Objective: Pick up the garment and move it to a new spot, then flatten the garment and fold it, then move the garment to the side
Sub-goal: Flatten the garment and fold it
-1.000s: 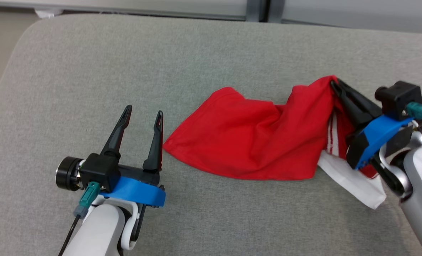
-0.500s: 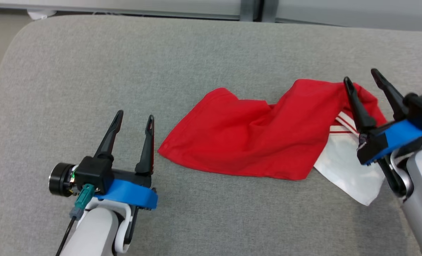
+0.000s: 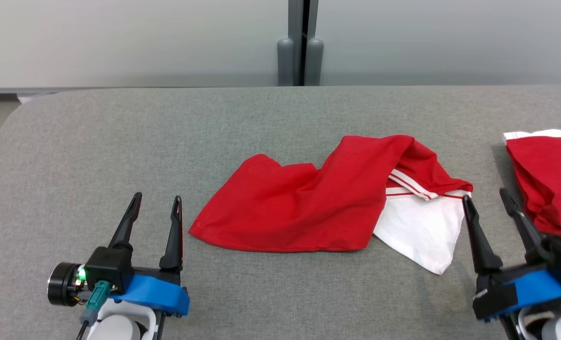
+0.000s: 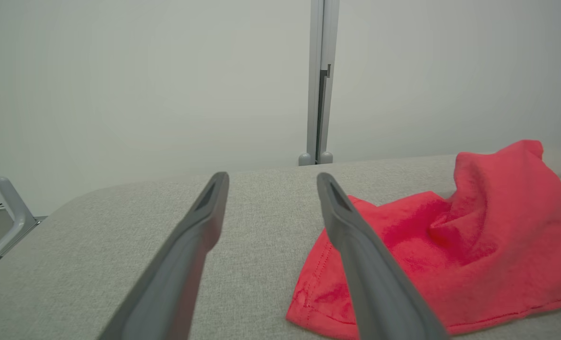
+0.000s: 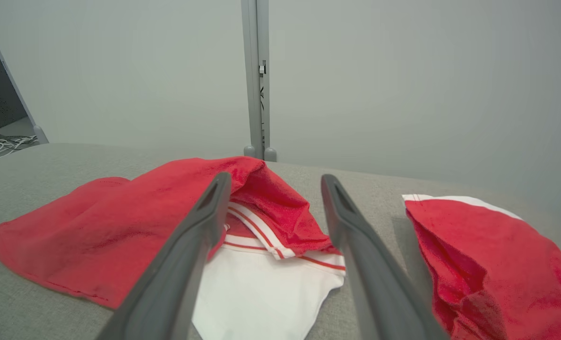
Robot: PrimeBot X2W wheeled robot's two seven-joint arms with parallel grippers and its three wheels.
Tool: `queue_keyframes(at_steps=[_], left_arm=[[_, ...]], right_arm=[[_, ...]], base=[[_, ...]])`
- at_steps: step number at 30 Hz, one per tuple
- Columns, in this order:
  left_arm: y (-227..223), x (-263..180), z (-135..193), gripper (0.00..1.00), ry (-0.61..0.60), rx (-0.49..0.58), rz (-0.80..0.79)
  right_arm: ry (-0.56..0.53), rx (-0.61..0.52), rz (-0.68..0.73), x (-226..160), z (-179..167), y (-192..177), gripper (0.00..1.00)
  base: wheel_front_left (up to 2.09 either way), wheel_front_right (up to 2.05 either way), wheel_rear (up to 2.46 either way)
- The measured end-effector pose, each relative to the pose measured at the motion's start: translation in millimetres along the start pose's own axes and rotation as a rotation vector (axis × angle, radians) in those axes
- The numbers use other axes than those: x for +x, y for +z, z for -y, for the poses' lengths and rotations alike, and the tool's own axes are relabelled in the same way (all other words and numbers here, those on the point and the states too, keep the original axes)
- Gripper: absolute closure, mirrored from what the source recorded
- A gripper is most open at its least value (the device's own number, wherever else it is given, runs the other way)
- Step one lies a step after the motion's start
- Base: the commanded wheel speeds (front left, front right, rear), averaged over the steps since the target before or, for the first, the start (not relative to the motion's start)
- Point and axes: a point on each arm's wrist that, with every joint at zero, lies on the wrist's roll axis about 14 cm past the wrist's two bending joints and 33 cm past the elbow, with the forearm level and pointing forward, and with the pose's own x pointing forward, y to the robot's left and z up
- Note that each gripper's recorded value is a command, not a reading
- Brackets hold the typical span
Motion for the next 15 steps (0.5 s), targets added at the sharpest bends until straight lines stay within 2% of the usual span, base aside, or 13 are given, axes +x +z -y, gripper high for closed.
queue_keyframes(at_steps=[6,15], left_arm=[[2.3,-6.2,3.8,0.0,-0.006,0.001,-0.005],[2.6,-6.4,3.5,0.0,-0.007,0.004,-0.013]], right_arm=[[-0.04,0.025,-0.013,-28.8,-4.3,5.2,0.0],[-0.045,0.024,-0.023,-31.4,-5.3,9.4,0.0]], base=[[0.0,0.0,0.0],[0.0,0.0,0.0]])
